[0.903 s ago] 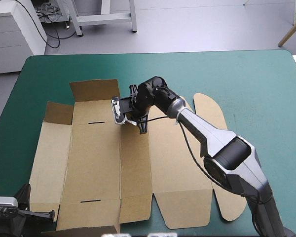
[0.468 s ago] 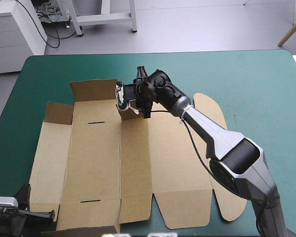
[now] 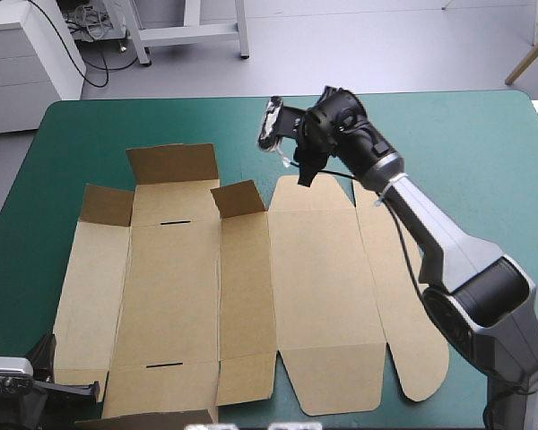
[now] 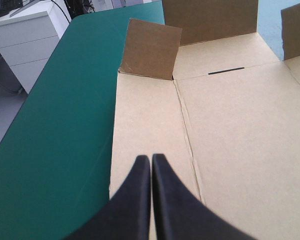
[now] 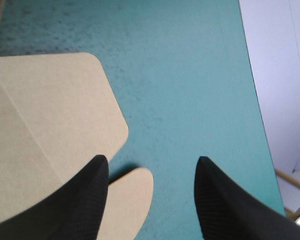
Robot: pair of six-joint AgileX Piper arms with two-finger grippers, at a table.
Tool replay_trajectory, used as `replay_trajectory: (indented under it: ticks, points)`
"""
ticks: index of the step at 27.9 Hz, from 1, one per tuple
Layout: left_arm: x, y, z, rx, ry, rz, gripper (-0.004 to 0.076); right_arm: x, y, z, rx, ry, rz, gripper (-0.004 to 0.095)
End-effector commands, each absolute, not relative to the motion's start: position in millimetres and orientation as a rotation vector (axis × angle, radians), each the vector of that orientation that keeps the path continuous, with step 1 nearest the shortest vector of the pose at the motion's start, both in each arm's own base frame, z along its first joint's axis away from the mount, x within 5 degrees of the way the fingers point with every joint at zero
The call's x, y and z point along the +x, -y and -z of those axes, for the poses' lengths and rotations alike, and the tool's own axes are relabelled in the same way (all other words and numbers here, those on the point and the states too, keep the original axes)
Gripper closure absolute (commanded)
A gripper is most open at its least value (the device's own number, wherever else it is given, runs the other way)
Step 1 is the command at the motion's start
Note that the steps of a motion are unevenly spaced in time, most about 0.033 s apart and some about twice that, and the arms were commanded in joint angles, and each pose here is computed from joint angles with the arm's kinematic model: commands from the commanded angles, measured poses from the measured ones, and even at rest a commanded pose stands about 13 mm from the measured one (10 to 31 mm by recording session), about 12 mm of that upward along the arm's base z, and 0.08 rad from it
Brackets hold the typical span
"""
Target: Fold the box
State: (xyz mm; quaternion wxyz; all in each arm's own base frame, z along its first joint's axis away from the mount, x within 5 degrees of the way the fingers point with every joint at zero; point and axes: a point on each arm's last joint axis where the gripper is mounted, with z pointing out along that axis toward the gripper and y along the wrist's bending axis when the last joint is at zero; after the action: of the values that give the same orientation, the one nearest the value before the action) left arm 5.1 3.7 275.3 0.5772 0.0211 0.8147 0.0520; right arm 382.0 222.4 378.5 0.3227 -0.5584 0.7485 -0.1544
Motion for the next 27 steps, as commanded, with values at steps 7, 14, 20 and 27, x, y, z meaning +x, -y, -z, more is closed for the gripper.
replay_trajectory:
  ticks: [7,14,20,27]
  points:
    - [2.9,-3.5,-288.0,0.041,-1.801,-0.114,0.0734,355.7,-119.0,-450.3,-0.819,-2.198,0.347,0.0691]
    - [2.9,-3.5,-288.0,0.041,-1.801,-0.114,0.0734,307.4,-73.7,-450.5,-0.614,-2.304,0.345,0.0927]
    - [2.9,-3.5,-288.0,0.041,-1.801,-0.114,0.0734,251.9,-32.4,-428.7,-0.372,-2.427,0.312,0.0928]
    - [2.9,-3.2,-288.0,0.040,-1.801,-0.109,0.0734,153.3,-0.9,-380.1,-0.215,-2.508,0.233,0.0928]
